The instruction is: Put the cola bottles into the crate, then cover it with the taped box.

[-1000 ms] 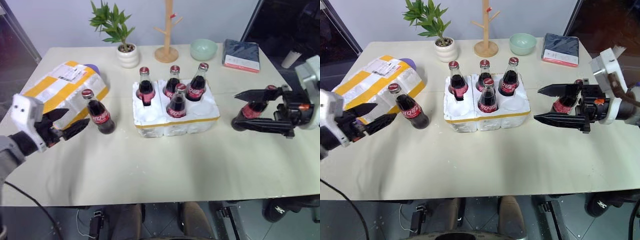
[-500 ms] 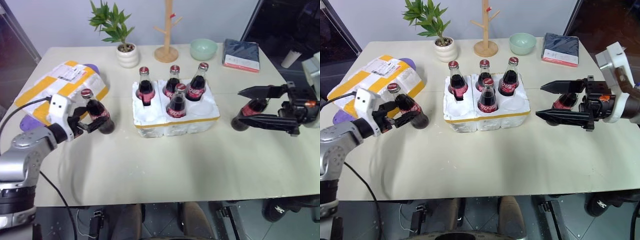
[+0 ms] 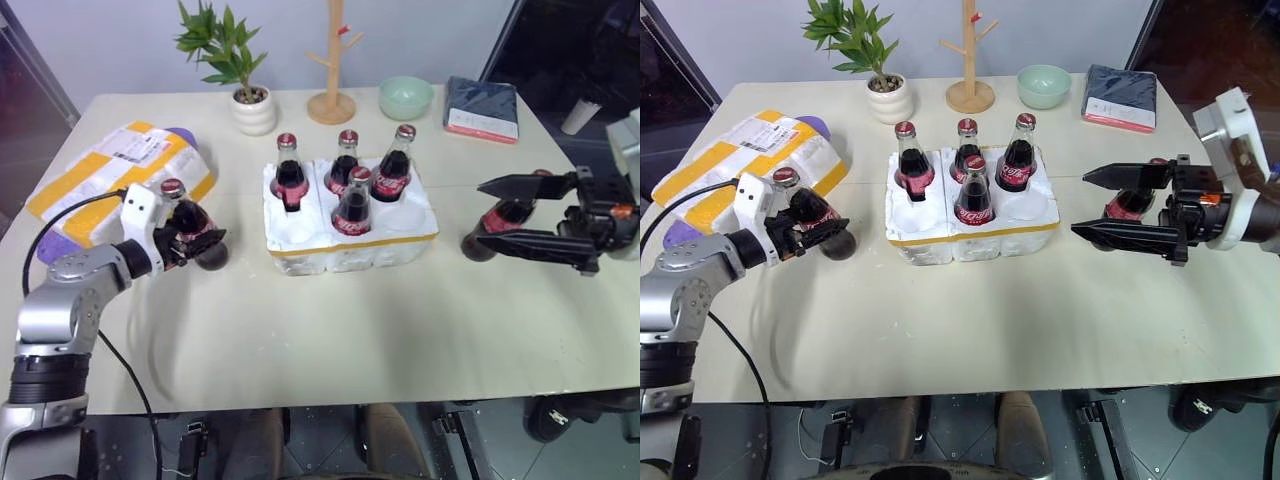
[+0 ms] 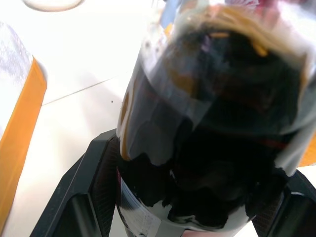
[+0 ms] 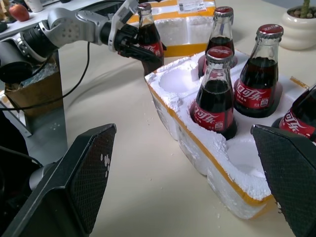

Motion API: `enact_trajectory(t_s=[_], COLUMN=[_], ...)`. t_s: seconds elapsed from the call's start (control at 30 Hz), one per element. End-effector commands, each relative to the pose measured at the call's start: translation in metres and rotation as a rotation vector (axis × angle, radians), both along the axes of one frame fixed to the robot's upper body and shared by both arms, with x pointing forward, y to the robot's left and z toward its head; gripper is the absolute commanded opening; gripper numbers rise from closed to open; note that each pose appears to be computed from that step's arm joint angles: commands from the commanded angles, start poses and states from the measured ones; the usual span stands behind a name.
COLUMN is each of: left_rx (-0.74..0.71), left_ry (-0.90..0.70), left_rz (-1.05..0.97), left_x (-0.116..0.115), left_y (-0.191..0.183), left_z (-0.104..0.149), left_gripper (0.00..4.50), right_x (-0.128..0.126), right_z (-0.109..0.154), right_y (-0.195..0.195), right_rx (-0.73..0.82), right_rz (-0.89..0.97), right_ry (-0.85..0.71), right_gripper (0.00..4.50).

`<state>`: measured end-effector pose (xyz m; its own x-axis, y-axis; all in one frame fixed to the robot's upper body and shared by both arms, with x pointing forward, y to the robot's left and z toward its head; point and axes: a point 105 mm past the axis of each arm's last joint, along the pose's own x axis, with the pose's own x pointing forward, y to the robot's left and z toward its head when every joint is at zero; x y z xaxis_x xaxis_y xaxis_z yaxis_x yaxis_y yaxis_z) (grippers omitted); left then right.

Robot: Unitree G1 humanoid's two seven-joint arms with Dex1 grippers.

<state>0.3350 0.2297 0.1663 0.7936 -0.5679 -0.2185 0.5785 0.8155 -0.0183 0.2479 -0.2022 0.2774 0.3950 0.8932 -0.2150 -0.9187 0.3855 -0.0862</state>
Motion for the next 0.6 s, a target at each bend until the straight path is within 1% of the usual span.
enact_trajectory(t_s=[0.03, 0.1, 0.13, 0.23, 0.3, 0.37, 0.47, 0.6], left_rx=[-0.11, -0.164, -0.177, -0.251, -0.256, -0.226, -0.179, -0.073], left_ry=[-0.143, -0.154, -0.156, -0.202, -0.216, -0.217, -0.204, -0.175], left_rz=[-0.169, -0.264, -0.289, -0.363, -0.411, -0.452, -0.484, -0.565], left_x=[-0.017, -0.025, -0.027, -0.02, -0.015, -0.008, 0.002, 0.01], left_y=[-0.013, -0.024, -0.027, -0.046, -0.061, -0.076, -0.091, -0.115], left_z=[0.075, 0.099, 0.106, 0.136, 0.144, 0.141, 0.128, 0.099], left_gripper=[2.76, 2.76, 2.76, 2.76, 2.76, 2.76, 2.76, 2.76], right_x=[-0.005, -0.005, -0.005, -0.006, -0.006, -0.007, -0.008, -0.01], right_z=[0.008, 0.006, 0.005, 0.003, 0.003, 0.003, 0.003, 0.001], right_y=[-0.001, -0.002, -0.002, -0.003, -0.003, -0.003, -0.002, -0.005], right_rx=[0.005, -0.001, -0.003, -0.006, -0.005, -0.003, 0.0, 0.008], right_rz=[-0.007, -0.011, -0.012, -0.022, -0.027, -0.032, -0.043, -0.07], right_ry=[-0.048, -0.045, -0.045, -0.047, -0.051, -0.055, -0.059, -0.06], right_gripper=[4.5, 4.5, 4.5, 4.5, 4.5, 4.5, 4.5, 4.5])
